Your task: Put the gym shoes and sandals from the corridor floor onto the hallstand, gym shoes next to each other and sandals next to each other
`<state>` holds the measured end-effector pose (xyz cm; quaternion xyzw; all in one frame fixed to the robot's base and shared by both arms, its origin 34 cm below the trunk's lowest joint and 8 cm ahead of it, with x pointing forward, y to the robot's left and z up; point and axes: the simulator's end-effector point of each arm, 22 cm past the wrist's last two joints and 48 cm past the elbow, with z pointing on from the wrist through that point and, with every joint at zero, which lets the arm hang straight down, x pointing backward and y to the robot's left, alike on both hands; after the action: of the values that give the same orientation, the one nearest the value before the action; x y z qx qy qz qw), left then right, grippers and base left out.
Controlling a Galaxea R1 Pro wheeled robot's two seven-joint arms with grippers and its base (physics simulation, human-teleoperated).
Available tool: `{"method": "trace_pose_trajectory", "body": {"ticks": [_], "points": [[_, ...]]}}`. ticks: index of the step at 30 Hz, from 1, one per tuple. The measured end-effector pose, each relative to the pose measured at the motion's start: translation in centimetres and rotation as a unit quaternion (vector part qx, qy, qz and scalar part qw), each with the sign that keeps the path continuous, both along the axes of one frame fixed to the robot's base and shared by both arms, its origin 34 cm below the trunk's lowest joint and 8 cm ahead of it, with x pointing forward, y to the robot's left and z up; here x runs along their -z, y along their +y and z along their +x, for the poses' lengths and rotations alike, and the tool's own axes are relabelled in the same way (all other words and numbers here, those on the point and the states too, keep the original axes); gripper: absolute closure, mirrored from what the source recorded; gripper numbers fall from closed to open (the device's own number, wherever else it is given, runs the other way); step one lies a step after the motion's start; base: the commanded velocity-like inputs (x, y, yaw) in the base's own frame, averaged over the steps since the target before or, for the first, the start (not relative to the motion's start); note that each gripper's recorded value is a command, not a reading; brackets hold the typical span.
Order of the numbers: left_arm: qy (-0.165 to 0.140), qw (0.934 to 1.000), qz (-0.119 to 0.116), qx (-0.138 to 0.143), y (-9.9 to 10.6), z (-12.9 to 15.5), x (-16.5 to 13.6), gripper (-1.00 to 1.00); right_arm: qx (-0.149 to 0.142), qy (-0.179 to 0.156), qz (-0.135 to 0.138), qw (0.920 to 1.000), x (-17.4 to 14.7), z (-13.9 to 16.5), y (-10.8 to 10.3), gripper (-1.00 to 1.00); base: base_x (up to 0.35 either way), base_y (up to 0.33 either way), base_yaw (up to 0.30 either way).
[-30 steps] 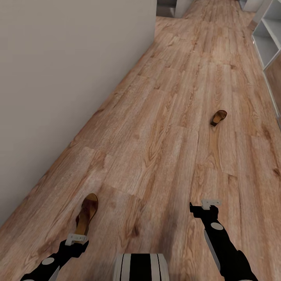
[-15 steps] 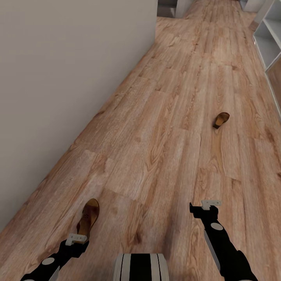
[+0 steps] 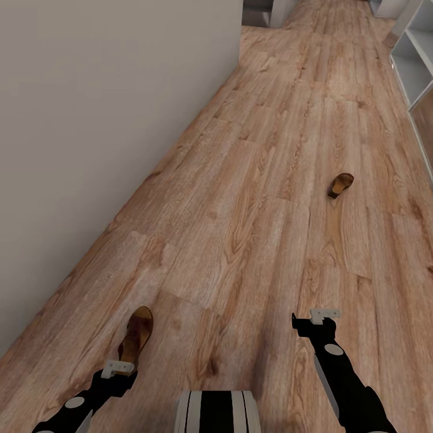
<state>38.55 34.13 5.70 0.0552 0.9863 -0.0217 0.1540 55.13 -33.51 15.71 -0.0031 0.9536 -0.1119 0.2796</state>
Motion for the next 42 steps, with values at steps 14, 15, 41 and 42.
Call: {"method": "trace_pose_trajectory", "body": {"ticks": [14,15,41,42], "points": [[0.000,1.0000,0.001,0.000,0.1,0.0,0.0,1.00,0.000,0.001,0.000,1.0000,0.0,0.0,0.0,-1.00,0.000,0.000,0.000],[0.000,1.0000,0.000,0.000,0.1,0.0,0.0,1.00,0.000,0.000,0.000,1.0000,0.0,0.0,0.0,-1.00,0.000,0.000,0.000],[-0.012,0.9999,0.001,-0.004,0.2,1.0,-0.7,1.00,0.000,-0.009,0.000,1.0000,-1.0,0.6,0.0,-1.00,0.000,0.000,0.000],[-0.014,0.9999,0.001,-0.003,0.2,1.1,-0.9,1.00,0.000,-0.011,0.000,0.9999,-1.2,0.7,0.0,-1.00,0.000,0.000,0.000]]}}
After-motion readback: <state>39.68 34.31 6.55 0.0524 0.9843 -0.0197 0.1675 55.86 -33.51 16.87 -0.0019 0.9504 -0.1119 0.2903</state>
